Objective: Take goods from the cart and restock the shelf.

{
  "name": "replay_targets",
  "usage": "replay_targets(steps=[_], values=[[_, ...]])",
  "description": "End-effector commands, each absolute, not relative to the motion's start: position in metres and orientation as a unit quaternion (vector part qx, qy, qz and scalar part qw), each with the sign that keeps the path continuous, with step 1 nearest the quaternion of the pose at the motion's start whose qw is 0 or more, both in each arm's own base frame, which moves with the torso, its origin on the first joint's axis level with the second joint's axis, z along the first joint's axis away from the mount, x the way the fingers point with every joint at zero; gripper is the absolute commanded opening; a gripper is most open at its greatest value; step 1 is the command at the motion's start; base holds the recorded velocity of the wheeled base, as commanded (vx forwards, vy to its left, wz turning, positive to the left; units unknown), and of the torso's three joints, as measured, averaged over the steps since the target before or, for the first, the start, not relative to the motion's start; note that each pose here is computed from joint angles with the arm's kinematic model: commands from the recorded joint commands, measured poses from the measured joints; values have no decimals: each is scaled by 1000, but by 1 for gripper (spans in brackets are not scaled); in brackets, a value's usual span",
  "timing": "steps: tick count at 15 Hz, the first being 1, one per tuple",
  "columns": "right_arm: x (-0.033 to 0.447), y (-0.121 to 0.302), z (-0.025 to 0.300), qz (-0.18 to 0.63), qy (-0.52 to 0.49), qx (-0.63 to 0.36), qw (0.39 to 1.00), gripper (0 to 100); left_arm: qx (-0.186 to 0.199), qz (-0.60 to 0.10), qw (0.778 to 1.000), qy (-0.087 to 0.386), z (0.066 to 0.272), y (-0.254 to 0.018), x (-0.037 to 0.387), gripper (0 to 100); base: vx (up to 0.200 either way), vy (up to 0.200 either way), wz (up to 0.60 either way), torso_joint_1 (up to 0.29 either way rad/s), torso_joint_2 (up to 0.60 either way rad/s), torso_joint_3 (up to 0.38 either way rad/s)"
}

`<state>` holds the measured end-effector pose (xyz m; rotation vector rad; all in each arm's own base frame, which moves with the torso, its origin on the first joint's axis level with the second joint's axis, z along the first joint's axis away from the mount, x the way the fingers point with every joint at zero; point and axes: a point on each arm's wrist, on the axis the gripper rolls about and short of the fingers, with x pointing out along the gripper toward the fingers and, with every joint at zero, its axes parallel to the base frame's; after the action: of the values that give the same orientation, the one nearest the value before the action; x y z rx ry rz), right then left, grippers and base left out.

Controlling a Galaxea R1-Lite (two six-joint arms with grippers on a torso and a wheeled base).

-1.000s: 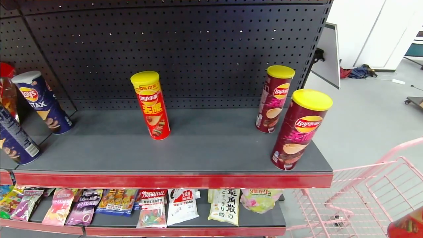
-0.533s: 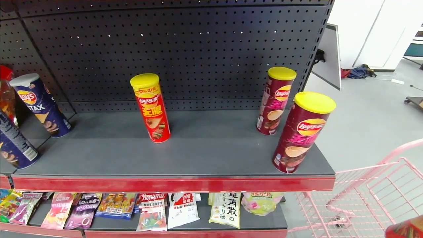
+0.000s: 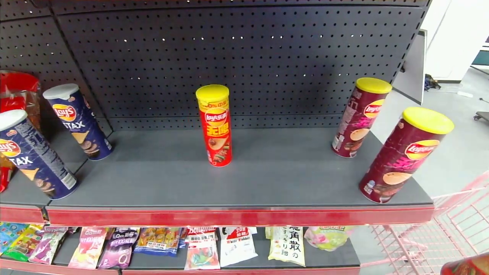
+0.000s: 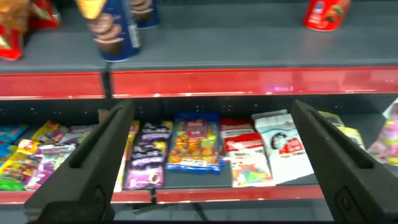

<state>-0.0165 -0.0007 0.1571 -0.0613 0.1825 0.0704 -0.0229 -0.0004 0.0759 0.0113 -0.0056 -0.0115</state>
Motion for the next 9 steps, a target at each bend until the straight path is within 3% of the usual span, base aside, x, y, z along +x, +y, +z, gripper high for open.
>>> replay_targets(steps=[1, 9], values=[[-20, -1, 152, 37, 86, -33, 995, 0, 6, -5, 1000, -2, 76, 0, -23, 100, 0, 200, 0, -2, 2, 2], [-20, -1, 149, 38, 87, -33, 995, 0, 5, -5, 1000, -2, 76, 0, -23, 100, 0, 200, 0, 2, 1, 2]])
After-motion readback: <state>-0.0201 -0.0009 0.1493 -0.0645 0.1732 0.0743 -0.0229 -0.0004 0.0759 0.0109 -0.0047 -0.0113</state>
